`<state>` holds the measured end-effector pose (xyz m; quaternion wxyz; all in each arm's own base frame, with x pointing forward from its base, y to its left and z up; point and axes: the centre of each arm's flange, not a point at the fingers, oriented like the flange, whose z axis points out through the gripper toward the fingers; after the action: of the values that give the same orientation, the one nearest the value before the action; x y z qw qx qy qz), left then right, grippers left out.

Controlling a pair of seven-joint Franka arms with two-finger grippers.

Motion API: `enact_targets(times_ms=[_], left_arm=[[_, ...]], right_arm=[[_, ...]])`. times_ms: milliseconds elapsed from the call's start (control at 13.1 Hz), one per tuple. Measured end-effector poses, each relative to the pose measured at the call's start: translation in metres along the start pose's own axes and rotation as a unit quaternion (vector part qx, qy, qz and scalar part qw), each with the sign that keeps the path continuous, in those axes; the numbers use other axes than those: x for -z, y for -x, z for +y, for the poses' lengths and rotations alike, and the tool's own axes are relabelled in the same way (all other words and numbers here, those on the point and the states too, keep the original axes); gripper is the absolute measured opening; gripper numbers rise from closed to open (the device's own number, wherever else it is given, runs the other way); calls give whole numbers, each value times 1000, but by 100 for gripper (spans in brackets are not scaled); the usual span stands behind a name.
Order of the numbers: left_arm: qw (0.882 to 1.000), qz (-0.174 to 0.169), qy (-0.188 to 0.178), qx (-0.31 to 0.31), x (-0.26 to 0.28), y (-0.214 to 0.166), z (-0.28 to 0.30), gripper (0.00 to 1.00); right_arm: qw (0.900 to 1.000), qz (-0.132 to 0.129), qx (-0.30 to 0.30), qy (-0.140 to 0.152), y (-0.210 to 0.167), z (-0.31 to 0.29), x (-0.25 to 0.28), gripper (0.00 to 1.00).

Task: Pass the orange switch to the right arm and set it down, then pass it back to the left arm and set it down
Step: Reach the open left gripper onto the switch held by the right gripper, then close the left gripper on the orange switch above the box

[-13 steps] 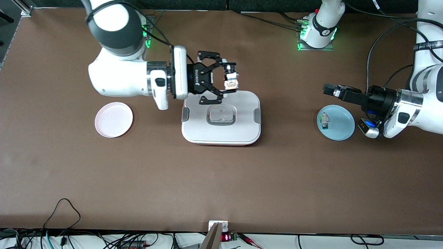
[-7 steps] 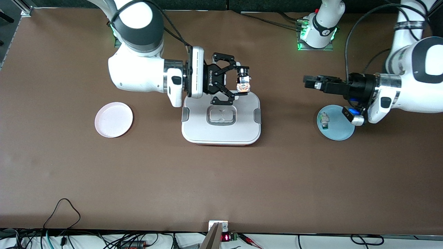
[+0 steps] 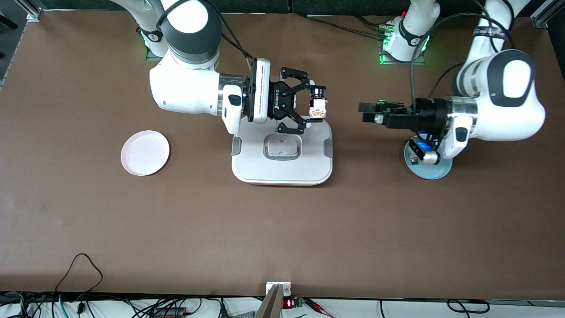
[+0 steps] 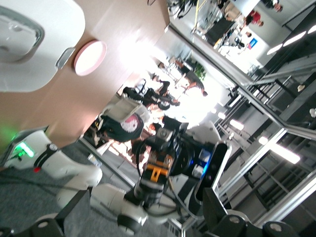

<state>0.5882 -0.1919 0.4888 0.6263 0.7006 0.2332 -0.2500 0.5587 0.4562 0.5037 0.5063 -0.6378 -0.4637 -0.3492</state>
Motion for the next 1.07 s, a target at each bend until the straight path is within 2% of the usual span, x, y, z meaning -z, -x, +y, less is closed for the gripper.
enact_targets(times_ms=[229, 762, 1067], left_arm=[[1000, 19, 6, -3, -35, 6, 2, 100], [999, 32, 29, 5, -55, 5, 2, 98], [999, 35, 32, 5, -70, 9, 1, 90]], right_arm=[[1000, 0, 0, 0, 0, 0, 0, 73], [1000, 0, 0, 0, 0, -1, -1, 73], [1000, 0, 1, 0, 0, -1, -1, 73]])
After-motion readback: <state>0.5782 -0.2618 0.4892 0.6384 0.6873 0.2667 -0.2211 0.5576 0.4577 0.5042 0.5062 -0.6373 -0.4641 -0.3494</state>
